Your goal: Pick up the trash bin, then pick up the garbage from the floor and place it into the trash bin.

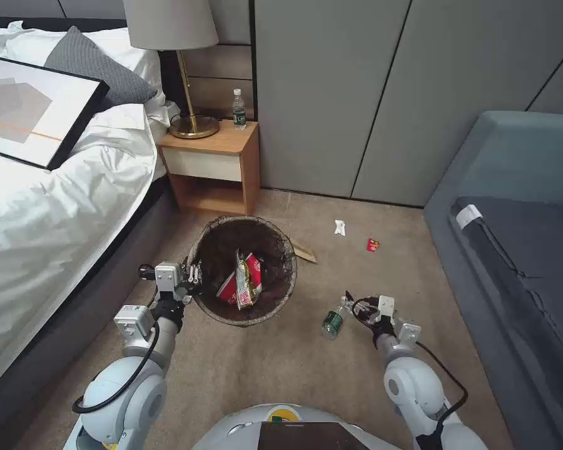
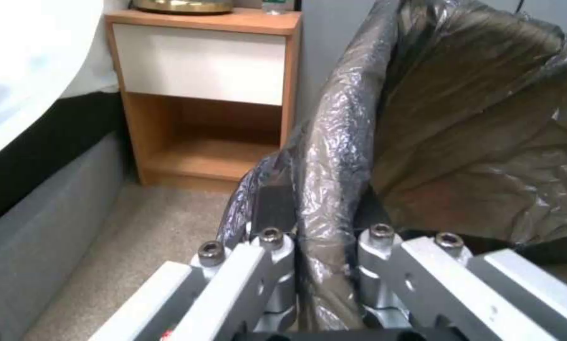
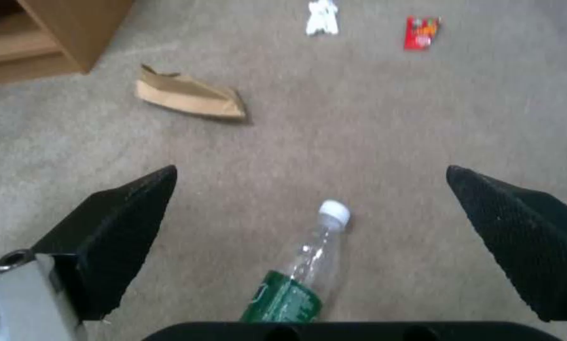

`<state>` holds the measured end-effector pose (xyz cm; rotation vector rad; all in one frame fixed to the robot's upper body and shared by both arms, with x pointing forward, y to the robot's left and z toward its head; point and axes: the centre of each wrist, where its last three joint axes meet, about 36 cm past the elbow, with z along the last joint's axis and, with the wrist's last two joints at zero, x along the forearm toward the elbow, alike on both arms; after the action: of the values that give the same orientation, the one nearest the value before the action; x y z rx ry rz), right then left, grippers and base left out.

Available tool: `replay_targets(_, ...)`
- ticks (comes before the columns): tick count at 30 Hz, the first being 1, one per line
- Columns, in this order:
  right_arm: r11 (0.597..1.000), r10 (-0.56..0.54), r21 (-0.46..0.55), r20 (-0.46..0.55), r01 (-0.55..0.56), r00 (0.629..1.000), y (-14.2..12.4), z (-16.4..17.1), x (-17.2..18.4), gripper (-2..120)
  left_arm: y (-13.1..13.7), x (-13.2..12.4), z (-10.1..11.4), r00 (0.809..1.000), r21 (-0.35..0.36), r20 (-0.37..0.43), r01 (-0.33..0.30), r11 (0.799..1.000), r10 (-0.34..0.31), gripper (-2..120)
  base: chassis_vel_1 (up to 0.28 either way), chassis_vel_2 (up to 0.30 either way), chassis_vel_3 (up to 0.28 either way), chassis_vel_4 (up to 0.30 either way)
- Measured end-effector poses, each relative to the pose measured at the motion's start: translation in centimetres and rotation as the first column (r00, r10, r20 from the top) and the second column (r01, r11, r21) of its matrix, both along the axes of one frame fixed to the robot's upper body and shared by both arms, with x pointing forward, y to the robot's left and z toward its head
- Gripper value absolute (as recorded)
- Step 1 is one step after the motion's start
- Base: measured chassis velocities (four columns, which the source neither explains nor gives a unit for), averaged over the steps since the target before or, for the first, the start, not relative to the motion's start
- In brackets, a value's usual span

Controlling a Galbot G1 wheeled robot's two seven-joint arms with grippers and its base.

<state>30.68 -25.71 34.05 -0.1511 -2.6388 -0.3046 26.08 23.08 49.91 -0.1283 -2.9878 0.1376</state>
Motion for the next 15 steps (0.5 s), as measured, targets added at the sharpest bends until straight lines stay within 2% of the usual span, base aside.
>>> replay_targets(10, 0.992, -0.107, 0.058, -0.11, 0.114, 0.988, 2.0, -3.4, 1.9, 100, -0.3, 0.0, 0.0, 1.0, -0.005, 0.001, 0.014, 1.0, -0.014, 7, 0.0, 0.0, 0.0, 0.0)
replay_targets(15, 0.988, -0.127, 0.068, -0.141, 0.137, 0.982, 2.5, -4.5, 2.4, 100, -0.4, 0.1, -0.1, 1.0, -0.006, 0.0, 0.021, 1.0, -0.021, 7, 0.0, 0.0, 0.0, 0.0)
